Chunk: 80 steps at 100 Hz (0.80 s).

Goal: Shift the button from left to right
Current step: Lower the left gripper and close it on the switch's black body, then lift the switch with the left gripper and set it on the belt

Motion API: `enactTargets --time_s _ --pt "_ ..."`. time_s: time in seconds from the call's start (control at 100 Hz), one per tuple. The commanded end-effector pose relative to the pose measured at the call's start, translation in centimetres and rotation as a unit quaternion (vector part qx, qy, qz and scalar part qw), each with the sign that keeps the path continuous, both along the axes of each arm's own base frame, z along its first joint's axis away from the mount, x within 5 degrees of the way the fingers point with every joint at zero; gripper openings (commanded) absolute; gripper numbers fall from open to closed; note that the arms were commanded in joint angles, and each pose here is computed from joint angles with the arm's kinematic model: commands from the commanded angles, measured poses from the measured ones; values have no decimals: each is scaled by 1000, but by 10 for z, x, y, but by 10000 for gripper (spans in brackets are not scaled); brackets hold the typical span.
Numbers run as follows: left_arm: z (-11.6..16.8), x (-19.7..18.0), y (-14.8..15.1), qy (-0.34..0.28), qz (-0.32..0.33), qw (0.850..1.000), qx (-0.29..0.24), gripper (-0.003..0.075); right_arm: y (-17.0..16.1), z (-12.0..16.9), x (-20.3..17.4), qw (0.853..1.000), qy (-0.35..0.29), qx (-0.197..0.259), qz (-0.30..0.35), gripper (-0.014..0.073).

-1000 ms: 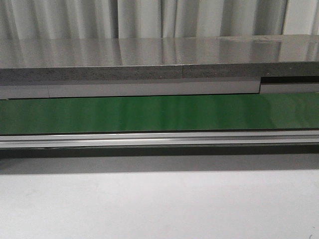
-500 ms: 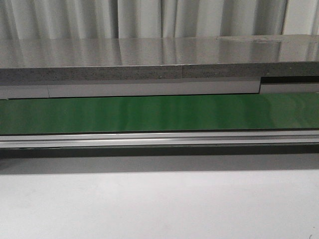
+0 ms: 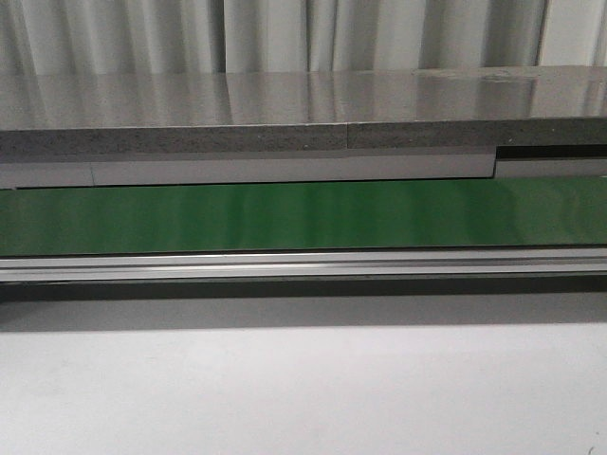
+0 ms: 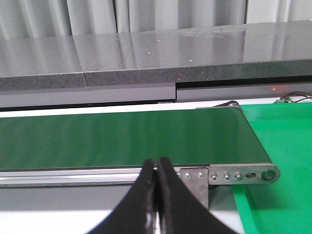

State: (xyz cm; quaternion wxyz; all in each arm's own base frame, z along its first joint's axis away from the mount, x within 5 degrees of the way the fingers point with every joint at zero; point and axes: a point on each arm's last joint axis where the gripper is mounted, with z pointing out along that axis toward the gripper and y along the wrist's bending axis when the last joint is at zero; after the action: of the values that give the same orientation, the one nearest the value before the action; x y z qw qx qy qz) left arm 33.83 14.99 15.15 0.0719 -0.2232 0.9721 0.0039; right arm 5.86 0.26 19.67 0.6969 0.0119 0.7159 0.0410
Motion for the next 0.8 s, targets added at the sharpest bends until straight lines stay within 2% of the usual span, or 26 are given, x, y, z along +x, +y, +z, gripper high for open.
enactTargets --time_s 0.0,0.08,0.33,0.41,0.47,0.61,0.79 --pt "21 6 2 -40 4 999 16 557 -1 12 0 999 -44 0 -4 -67" --pt "21 6 2 -44 4 999 17 479 -1 12 0 999 -44 0 -4 -67" --pt "21 7 3 -47 4 999 19 99 -1 12 0 999 -44 0 -4 -67" --pt "22 6 3 -47 4 999 19 17 -1 12 0 999 -44 0 -4 -67" --pt "24 6 2 -49 4 999 20 -21 -1 12 0 999 -44 0 -4 -67" --pt "41 4 1 -73 5 997 28 -20 -1 12 0 999 -44 0 -4 -67" --pt "80 -2 -3 -131 11 990 45 -20 -1 12 0 999 -44 0 -4 -67"
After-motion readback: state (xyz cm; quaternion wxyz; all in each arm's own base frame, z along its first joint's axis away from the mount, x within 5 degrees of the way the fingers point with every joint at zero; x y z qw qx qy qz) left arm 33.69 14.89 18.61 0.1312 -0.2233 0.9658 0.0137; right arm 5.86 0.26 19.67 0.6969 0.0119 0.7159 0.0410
